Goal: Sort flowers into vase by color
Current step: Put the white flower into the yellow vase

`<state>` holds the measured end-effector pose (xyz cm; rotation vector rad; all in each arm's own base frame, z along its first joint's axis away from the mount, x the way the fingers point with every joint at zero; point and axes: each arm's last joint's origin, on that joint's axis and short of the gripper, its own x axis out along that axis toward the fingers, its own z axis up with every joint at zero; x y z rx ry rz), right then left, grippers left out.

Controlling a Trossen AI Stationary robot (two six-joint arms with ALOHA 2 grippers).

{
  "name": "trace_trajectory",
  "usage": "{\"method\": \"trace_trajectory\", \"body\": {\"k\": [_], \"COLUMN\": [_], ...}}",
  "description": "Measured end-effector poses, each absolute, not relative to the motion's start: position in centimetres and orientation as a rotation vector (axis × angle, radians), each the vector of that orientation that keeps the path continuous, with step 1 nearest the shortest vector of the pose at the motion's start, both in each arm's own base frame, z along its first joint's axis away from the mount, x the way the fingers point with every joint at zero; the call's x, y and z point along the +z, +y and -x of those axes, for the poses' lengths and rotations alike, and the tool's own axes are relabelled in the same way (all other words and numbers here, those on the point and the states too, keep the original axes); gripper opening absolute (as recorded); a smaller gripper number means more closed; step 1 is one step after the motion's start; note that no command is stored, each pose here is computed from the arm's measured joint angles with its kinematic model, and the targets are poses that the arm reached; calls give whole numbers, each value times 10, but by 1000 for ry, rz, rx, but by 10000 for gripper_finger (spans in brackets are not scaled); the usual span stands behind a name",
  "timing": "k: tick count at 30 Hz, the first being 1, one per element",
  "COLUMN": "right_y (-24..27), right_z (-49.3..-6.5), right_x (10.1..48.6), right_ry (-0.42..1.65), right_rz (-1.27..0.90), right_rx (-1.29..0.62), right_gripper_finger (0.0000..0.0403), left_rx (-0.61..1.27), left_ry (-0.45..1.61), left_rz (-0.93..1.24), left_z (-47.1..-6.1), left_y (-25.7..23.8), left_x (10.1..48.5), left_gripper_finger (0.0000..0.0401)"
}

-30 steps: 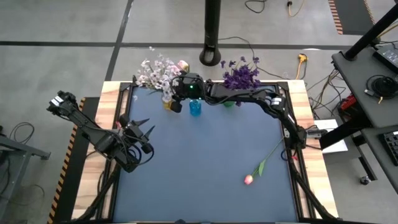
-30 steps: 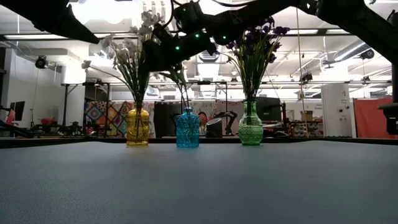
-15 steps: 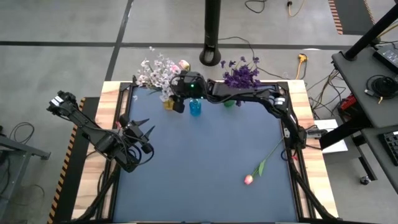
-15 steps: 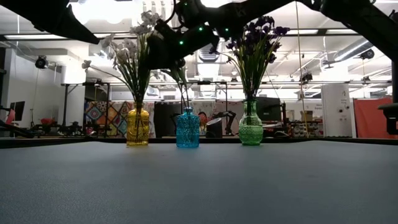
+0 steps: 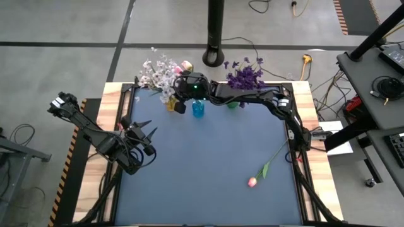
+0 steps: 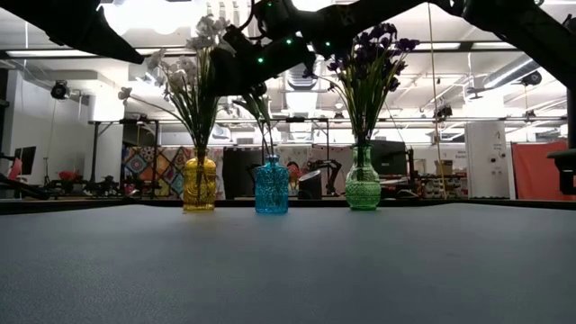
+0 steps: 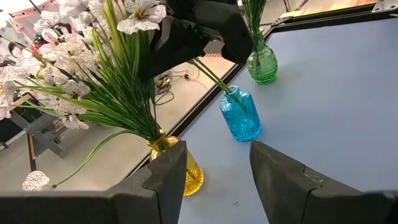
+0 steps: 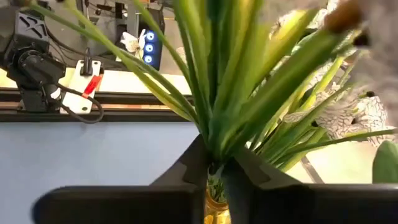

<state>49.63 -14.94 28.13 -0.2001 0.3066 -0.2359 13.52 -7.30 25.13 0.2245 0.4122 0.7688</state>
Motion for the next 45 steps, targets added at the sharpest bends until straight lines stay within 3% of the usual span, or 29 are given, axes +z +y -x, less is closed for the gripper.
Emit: {"method": "trace_trajectory", "body": {"k": [36, 45], "right_y": [-153, -153], "right_z": [-508, -508], "right_x": [249, 247], "right_ry": [339, 355], "right_rz": [178, 181], "right_rx": [-247, -255], "right_gripper_finger": [19, 78], "left_rx": [770, 770], "left_ry": [409, 409], "left_rz": [-217, -217], "left_z": [-135, -135], "left_y": [-73, -73], "left_x": [251, 251], "left_gripper_finger": [160, 160]}}
